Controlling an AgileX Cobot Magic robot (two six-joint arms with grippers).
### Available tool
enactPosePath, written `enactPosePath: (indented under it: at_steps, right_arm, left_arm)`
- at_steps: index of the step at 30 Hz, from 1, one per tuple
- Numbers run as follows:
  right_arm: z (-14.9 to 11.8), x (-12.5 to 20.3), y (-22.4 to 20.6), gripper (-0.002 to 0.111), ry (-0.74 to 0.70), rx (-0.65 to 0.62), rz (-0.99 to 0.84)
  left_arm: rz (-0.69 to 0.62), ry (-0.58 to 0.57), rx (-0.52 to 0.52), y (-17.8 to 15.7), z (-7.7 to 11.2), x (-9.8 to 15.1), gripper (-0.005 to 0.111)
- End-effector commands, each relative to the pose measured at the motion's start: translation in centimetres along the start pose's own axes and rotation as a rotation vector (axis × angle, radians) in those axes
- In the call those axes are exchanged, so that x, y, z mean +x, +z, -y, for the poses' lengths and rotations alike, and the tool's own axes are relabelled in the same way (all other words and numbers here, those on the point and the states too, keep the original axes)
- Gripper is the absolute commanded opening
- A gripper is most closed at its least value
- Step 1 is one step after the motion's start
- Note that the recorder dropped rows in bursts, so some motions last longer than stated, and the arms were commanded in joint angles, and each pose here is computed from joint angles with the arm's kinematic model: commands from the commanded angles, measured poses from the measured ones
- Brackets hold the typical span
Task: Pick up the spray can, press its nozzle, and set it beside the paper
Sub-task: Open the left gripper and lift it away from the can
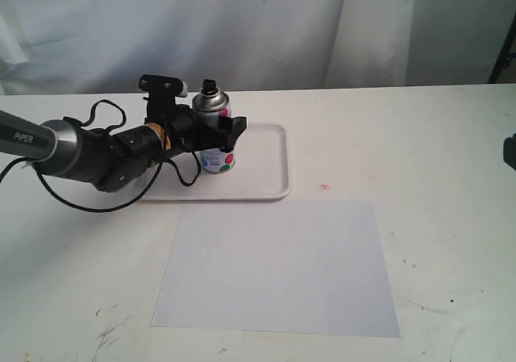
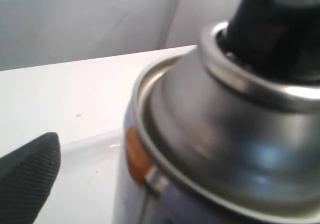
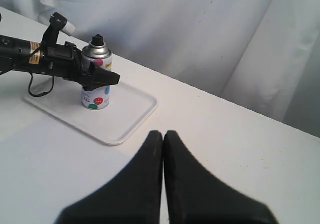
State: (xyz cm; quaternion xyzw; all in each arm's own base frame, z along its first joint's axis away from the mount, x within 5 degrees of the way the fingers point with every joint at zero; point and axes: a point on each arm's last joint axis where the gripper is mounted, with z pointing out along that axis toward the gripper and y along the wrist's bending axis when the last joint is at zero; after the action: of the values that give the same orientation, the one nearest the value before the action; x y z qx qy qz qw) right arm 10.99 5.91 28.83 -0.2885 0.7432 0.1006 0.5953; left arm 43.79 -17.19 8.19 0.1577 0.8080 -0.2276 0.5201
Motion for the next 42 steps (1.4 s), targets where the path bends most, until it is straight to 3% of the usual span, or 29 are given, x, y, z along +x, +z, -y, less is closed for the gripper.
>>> enactPosePath:
  at_steps: [1,16,25,28,33,38,42]
  right_arm:
    - [0.0,0.0,-0.1,0.0,0.004,0.006,0.009]
    - [0.0,0.0,-0.1,0.0,0.004,0.01,0.012]
    - [0.0,0.0,-0.1,0.0,0.004,0.01,0.013]
    - [0.1,-0.1,-0.1,0.0,0.006,0.021,0.022]
    - [0.2,-0.1,-0.1,0.0,0.016,0.024,0.025]
    - [0.2,-0.1,-0.1,0.0,0.054,0.024,0.025]
    - [0.7,-0.5,-0.1,0.0,0.087,0.076,0.075]
  left_arm:
    - [0.022,0.027,0.011,-0.5,0.5,-1.8,0.102]
    - [0.092,0.143,-0.029,-4.7,2.2,-10.0,0.102]
    - [0.096,0.13,-0.14,-9.4,3.0,-15.3,0.101]
    - [0.116,0.116,-0.168,-11.3,3.5,-17.1,0.085]
    - [0.143,0.092,-0.216,-14.7,4.4,-19.8,0.027]
    - [0.109,0.079,-0.301,-17.8,4.6,-21.1,0.002]
    - [0.093,0.082,-0.348,-20.1,4.8,-21.8,0.0]
